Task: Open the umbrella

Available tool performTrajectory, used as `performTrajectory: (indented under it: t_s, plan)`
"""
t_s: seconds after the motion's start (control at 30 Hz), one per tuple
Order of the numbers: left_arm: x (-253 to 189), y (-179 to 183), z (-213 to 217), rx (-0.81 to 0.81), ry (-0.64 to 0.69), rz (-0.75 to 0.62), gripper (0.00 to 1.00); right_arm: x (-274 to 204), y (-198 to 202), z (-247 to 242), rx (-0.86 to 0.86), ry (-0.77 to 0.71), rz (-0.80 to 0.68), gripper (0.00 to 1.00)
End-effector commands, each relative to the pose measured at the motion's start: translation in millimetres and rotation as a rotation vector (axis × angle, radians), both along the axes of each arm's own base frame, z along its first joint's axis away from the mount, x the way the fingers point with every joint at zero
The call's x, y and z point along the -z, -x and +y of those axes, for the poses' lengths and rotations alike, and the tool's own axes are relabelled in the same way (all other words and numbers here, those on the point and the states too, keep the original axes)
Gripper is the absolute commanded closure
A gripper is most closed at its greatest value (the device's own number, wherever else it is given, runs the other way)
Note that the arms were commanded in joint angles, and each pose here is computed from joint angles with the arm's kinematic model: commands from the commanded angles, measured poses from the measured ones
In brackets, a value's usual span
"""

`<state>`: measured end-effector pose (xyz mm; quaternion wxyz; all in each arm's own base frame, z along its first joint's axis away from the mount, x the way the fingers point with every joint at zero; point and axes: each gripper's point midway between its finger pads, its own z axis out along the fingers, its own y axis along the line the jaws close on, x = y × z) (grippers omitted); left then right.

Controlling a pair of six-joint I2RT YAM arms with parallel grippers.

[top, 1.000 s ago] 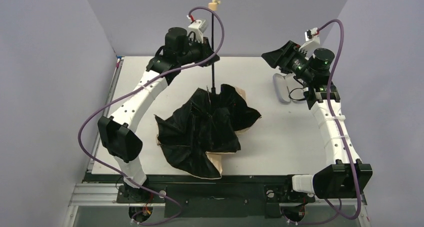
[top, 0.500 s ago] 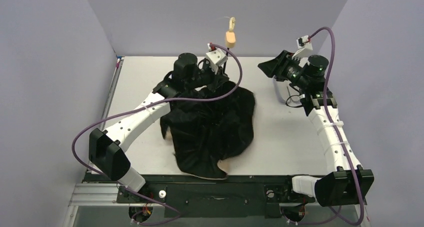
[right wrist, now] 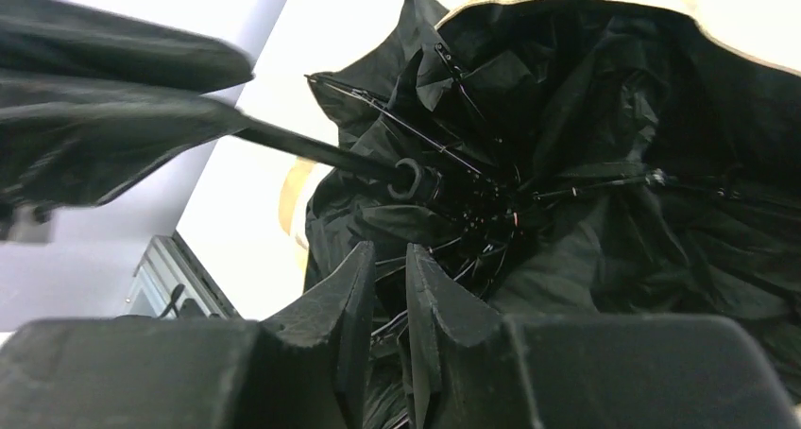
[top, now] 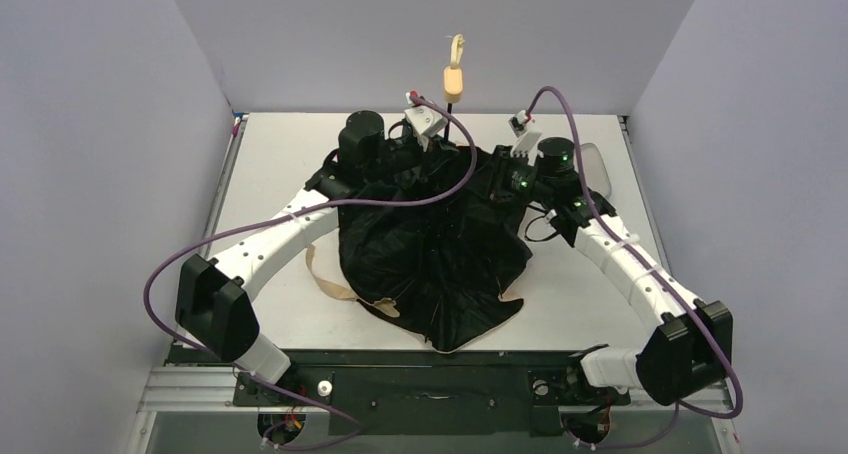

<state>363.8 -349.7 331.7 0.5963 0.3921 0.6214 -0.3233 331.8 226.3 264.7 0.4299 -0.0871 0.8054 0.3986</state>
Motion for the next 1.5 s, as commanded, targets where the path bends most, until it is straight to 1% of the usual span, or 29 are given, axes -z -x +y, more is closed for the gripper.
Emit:
performTrajectory:
  t_s: [0.0,0.13,0.2,0.4,0.5,0.6,0.73,0.83,0.9,0.97,1.0,1.03,1.07,1.1,1.13,1.17,1.2,1.3,1.33,1.37,1.43,1.47]
  plan:
    - [-78,26,-1,0.084,0.151,-0.178,1.00,-2,-29,18,0.024,0.005,-0.087,0.86]
    - [-85,35,-1,0.116,0.168,-0.179,1.00,1,-48,34,0.028,-0.049,-0.078,0.89]
    - [-88,41,-2,0.139,0.174,-0.181,1.00,1,-53,43,0.000,-0.065,-0.083,0.90]
    - [-94,57,-4,0.212,0.197,-0.185,1.00,8,-54,71,-0.076,-0.121,-0.079,0.91]
    - [-93,61,-4,0.229,0.195,-0.180,1.00,6,-54,74,-0.089,-0.164,-0.060,0.91]
    - [-93,67,-3,0.260,0.195,-0.177,1.00,5,-54,65,-0.097,-0.144,-0.074,0.91]
    - [-96,82,-4,0.329,0.209,-0.170,1.00,9,-43,75,-0.152,-0.147,-0.050,0.91]
    - [-106,85,-4,0.339,0.225,-0.174,1.00,30,-33,83,-0.176,-0.107,-0.013,0.90]
    - [-111,84,-2,0.334,0.216,-0.182,1.00,50,-35,75,-0.161,-0.057,0.010,0.89]
    - [-114,86,1,0.331,0.202,-0.194,1.00,69,-43,59,-0.132,0.000,0.015,0.87]
    - [-115,86,2,0.330,0.192,-0.212,1.00,79,-46,51,-0.130,0.038,0.007,0.83]
    - [-116,88,4,0.328,0.183,-0.210,1.00,88,-54,39,-0.106,0.055,0.018,0.80]
    - [-116,88,6,0.327,0.173,-0.221,1.00,94,-57,32,-0.105,0.075,0.016,0.75]
    - [-113,90,8,0.326,0.160,-0.212,1.00,103,-63,23,-0.089,0.091,0.028,0.72]
    - [-112,91,9,0.325,0.149,-0.223,1.00,105,-67,19,-0.096,0.121,0.002,0.67]
    - [-111,92,13,0.319,0.140,-0.219,1.00,113,-70,13,-0.093,0.143,0.010,0.66]
    - [-107,91,14,0.316,0.124,-0.218,1.00,118,-75,10,-0.100,0.179,-0.013,0.63]
    - [-104,87,21,0.291,0.094,-0.233,1.00,126,-86,2,-0.100,0.255,-0.041,0.59]
    - [-102,85,22,0.286,0.087,-0.235,1.00,120,-93,1,-0.102,0.269,-0.072,0.58]
    - [-100,80,24,0.275,0.083,-0.233,1.00,119,-92,-1,-0.105,0.279,-0.061,0.57]
    - [-96,71,26,0.247,0.072,-0.233,1.00,97,-96,1,-0.115,0.272,-0.103,0.55]
    - [-93,66,26,0.237,0.064,-0.228,1.00,78,-97,2,-0.116,0.255,-0.137,0.52]
